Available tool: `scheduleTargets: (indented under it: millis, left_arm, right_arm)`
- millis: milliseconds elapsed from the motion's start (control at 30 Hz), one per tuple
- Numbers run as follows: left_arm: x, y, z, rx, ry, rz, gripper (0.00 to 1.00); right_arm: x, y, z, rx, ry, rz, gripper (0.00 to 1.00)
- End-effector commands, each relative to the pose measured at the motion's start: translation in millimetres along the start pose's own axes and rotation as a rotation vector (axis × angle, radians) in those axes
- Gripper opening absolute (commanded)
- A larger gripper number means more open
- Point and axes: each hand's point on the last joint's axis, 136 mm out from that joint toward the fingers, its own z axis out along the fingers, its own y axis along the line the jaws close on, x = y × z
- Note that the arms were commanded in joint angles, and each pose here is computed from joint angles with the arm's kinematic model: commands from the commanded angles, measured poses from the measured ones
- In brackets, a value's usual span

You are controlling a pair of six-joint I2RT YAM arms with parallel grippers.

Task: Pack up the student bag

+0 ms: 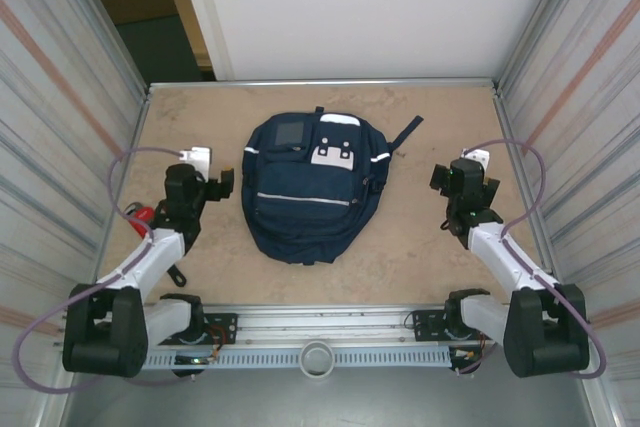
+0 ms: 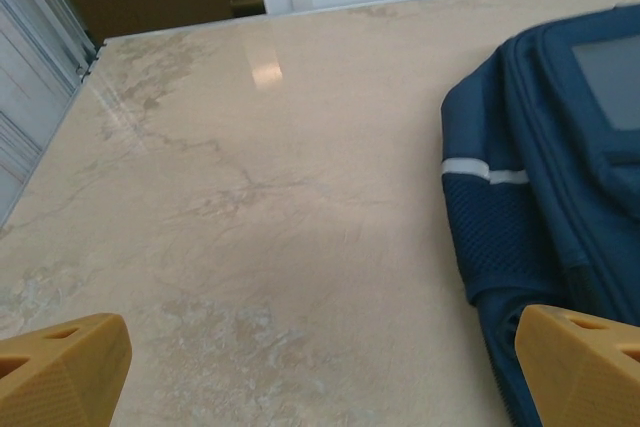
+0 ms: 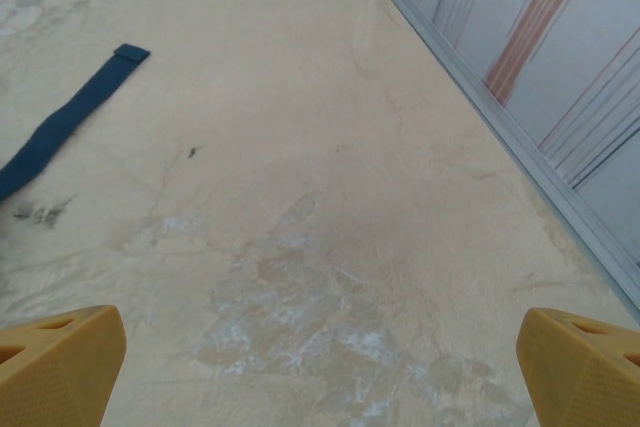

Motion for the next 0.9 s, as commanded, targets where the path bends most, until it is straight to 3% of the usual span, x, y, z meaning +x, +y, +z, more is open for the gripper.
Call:
scheduleTargets:
  millis: [0, 433, 600, 700, 867]
  left_arm:
    - [-8.1, 8.1, 4.1, -0.041, -0.062, 0.019, 0.99]
    - [12.9, 2.8, 14.7, 0.008, -0.066, 0.020, 0.99]
    - [16.3, -5.7, 30.1, 0.098, -0.074, -0.054, 0.99]
    - [23.2, -14.2, 36.2, 0.135, -0.111, -0.042, 0.99]
    - [30.9, -20.6, 53.2, 0.179, -0.074, -0.035, 0.99]
  right_arm:
    - [-9.0, 0.3, 5.4, 0.004, -0.065, -0.009, 0.99]
    - [-1.3, 8.2, 10.4, -0.050, -0.099, -0.025, 0.99]
    - [10.5, 18.8, 24.1, -0.117, -0.083, -0.027, 0.99]
    - [16.2, 29.7, 30.7, -0.182, -0.084, -0.026, 0.99]
    - [11.1, 47.4, 30.1, -0.283, -0.136, -0.050, 0.99]
